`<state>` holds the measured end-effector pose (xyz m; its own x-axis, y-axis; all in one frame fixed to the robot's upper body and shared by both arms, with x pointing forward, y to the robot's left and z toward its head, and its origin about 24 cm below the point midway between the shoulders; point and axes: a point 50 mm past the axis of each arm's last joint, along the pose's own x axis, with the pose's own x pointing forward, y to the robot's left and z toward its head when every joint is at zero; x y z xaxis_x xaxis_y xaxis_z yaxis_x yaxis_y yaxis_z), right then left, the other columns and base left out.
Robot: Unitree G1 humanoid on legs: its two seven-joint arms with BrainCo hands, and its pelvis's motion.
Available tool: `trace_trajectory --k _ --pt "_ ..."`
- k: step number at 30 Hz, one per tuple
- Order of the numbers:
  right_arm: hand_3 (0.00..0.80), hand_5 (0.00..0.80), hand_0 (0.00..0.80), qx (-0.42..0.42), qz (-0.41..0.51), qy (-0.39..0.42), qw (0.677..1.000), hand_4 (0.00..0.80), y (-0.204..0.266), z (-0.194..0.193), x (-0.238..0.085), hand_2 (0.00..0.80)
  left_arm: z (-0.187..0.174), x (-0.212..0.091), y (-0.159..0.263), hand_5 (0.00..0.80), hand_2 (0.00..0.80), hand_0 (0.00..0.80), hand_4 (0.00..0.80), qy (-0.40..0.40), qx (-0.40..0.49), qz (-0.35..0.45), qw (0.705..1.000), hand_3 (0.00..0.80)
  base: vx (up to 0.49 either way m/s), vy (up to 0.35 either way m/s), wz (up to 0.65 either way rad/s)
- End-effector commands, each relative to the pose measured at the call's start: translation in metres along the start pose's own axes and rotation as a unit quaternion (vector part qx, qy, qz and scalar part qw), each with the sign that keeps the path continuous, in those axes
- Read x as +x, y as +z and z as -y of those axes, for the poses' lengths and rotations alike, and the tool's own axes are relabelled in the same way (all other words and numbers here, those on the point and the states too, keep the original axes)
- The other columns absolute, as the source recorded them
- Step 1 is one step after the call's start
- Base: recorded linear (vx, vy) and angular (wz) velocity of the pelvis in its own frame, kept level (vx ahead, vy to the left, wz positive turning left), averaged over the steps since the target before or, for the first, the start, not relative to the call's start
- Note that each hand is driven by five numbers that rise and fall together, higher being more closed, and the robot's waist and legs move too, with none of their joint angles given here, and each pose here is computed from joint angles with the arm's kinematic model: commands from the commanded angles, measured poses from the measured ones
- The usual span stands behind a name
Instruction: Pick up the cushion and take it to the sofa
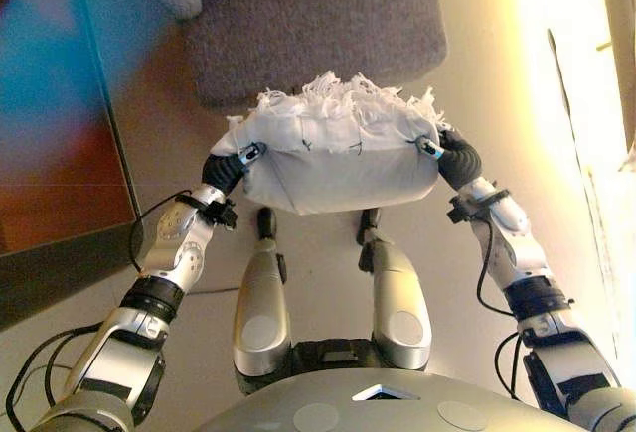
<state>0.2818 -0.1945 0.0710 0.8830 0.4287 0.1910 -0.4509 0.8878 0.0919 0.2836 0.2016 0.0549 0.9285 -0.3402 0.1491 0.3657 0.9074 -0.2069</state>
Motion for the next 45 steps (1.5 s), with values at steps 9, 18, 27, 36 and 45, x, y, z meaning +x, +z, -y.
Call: trace_trajectory --k 9,18,27,36,45 --pt "0.800 0.800 0.800 -0.032 0.194 0.067 0.978 0.800 0.063 -0.051 -0.020 0.800 0.046 -0.023 0.052 0.800 0.800 0.800 0.800 -0.037 -0.012 0.196 0.980 0.800 0.169 0.002 0.17" --pt "0.800 0.800 0.800 -0.072 0.290 0.044 0.953 0.800 0.101 -0.058 -0.024 0.800 0.055 -0.027 0.085 0.800 0.800 0.800 0.800 -0.029 -0.009 0.285 0.958 0.800 0.031 -0.082 0.15" --pt "0.800 0.800 0.800 -0.145 0.318 0.026 0.937 0.800 0.118 -0.064 -0.019 0.800 0.058 -0.026 0.102 0.800 0.800 0.800 0.800 -0.010 -0.001 0.325 0.946 0.800 -0.016 -0.140 -0.01" --pt "0.800 0.800 0.800 -0.163 0.363 0.014 0.918 0.800 0.128 -0.079 -0.006 0.800 0.059 -0.032 0.106 0.800 0.800 0.800 0.800 0.023 0.009 0.363 0.932 0.800 0.028 -0.117 -0.15" --pt "0.800 0.800 0.800 -0.160 0.336 -0.002 0.928 0.800 0.122 -0.085 0.002 0.800 0.057 -0.035 0.101 0.800 0.800 0.800 0.800 0.054 0.001 0.355 0.933 0.800 0.495 0.133 -0.11"
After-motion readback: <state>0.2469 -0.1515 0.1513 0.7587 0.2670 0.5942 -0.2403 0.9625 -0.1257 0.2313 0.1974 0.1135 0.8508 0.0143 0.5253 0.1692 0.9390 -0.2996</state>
